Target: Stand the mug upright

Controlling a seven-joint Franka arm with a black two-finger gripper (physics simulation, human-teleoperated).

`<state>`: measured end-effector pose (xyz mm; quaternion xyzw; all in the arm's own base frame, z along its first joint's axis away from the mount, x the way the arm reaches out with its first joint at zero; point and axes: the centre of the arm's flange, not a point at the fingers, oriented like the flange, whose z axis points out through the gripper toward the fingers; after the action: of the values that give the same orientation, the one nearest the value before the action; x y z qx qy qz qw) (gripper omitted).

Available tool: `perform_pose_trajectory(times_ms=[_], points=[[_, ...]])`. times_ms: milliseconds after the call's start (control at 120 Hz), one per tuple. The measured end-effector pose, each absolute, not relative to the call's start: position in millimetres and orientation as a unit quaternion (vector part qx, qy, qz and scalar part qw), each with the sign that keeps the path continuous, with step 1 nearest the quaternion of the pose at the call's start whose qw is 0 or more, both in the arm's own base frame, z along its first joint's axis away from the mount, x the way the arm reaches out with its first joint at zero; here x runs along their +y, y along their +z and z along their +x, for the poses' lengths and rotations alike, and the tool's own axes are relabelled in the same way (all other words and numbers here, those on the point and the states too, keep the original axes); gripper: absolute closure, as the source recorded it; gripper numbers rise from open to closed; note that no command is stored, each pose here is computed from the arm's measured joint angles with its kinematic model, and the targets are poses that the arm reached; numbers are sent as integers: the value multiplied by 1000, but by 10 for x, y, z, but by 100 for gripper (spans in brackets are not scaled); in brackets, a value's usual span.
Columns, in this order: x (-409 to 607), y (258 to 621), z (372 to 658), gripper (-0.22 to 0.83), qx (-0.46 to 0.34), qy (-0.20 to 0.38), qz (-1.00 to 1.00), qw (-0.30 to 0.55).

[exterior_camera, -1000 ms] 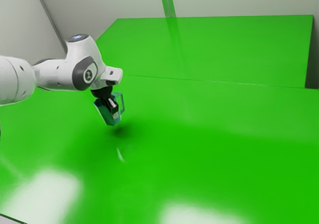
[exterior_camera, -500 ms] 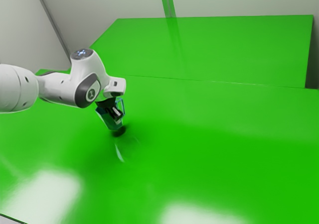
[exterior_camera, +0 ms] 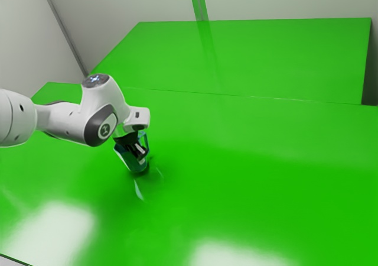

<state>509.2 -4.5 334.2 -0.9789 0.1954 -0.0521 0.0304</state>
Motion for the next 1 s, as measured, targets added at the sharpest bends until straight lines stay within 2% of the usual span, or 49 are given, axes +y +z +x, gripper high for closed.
perform_pose_trajectory(times_ms=[250,583,1000], points=[[-115,3246,5092,77,189,-51,-980,31],[89,3256,5095,39,164,-53,-985,28],[195,3294,5113,15,155,-56,-986,29]])
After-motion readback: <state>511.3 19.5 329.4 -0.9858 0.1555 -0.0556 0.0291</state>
